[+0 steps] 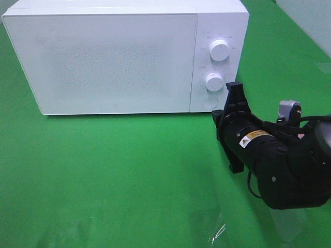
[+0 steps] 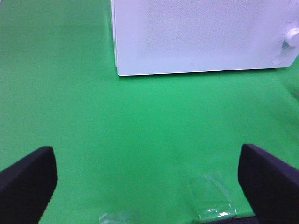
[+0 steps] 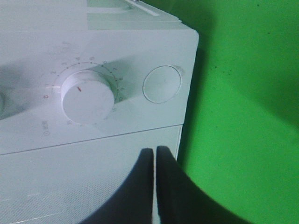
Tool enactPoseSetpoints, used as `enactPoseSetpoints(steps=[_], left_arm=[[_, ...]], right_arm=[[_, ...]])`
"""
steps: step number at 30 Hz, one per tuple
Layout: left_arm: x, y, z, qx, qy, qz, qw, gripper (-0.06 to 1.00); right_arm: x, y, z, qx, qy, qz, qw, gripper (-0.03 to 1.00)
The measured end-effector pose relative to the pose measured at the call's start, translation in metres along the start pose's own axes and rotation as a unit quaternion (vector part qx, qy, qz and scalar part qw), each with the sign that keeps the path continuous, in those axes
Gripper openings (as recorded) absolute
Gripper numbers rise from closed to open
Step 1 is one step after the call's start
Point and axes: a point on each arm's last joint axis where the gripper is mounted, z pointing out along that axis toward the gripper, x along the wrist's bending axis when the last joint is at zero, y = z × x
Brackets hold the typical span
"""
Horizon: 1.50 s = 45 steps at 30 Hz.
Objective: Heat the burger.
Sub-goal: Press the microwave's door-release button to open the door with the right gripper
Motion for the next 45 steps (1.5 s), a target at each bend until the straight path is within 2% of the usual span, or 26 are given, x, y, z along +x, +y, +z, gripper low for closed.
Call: enactPoseSetpoints(steps=[18, 27, 45], left_arm=[[0.0, 0.0, 0.0, 0.0, 0.0, 0.0, 1.0, 0.97], [0.0, 0.0, 0.0, 0.0, 0.0, 0.0, 1.0, 0.97], [0.0, 0.0, 0.0, 0.0, 0.0, 0.0, 1.0, 0.97]], right_arm=[[0.012, 0.025, 0.047, -0.001, -0.02, 0.008, 1.0, 0.0], [-0.007, 0.022, 0.063, 0.001, -0.058, 0.013, 0.998, 0.0], [-0.01, 0.021, 0.085, -0.032, -0.045, 0.011, 0.998, 0.0]])
